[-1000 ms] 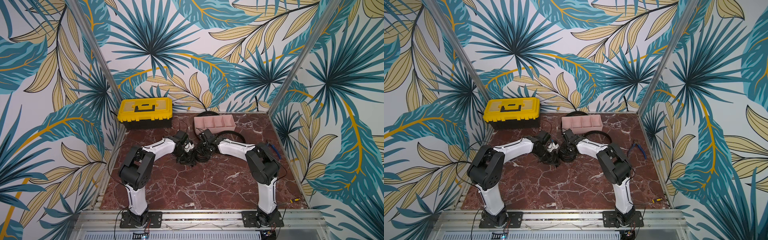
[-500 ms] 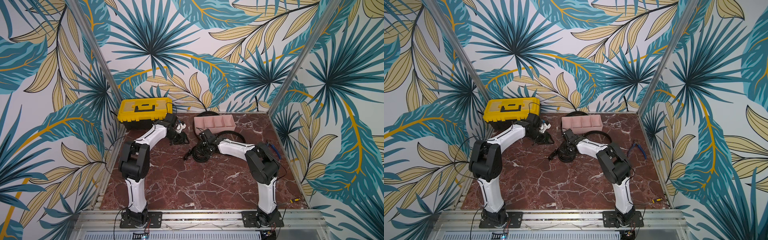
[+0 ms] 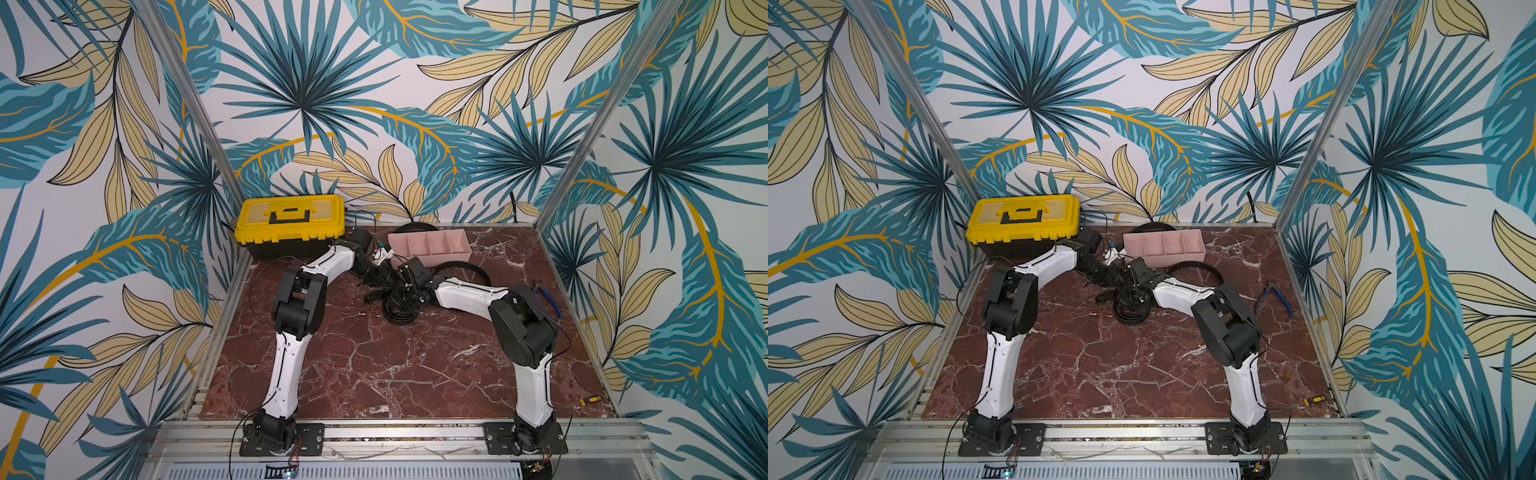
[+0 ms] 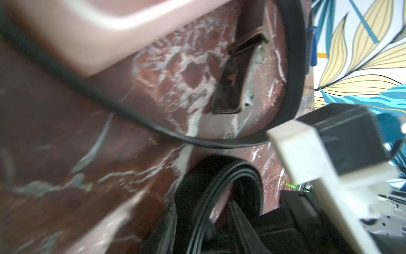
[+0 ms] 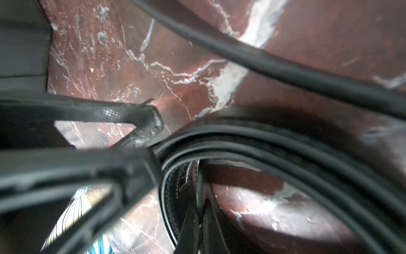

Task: Place the belts into the storage roll
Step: Roll the belt at the center of the board.

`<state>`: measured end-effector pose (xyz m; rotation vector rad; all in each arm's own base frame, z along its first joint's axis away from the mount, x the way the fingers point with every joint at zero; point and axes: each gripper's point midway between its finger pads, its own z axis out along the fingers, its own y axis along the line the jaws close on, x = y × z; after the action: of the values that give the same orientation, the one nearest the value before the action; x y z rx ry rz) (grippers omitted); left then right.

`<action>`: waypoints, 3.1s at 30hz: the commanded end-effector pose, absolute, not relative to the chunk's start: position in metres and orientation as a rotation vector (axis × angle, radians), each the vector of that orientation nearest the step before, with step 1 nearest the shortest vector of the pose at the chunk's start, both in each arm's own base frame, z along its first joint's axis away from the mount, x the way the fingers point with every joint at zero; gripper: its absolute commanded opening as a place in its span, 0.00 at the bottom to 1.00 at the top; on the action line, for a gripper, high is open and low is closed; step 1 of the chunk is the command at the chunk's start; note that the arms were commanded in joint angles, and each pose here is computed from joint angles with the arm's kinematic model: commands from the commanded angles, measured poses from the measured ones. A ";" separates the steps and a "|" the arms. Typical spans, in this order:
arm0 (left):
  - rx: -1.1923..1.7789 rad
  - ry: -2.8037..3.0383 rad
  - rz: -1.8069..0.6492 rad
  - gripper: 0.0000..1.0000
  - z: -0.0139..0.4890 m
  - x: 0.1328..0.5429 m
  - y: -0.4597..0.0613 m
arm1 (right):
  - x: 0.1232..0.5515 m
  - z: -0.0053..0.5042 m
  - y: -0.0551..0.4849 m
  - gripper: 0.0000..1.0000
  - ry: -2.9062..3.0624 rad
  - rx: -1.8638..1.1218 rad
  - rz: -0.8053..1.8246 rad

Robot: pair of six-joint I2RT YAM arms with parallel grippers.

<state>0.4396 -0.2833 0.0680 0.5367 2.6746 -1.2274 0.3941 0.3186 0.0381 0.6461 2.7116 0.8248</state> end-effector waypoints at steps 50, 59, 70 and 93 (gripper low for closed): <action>0.450 2.749 -1.248 0.41 0.070 0.366 -0.303 | 0.410 -0.027 0.304 0.11 2.729 0.900 0.830; 0.370 2.760 -1.279 0.42 0.079 0.359 -0.303 | 0.418 -0.024 0.300 0.15 2.686 0.944 0.850; 0.299 2.785 -1.213 0.43 0.080 0.361 -0.301 | 0.419 -0.019 0.298 0.20 2.671 0.957 0.837; 0.015 2.829 -1.004 0.43 0.076 0.374 -0.272 | 0.429 0.013 0.299 0.22 2.618 0.901 0.859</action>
<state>0.3665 -0.2729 0.0625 0.0321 2.8731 -1.0114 0.4426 0.3110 0.0294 0.8837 2.5556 0.9804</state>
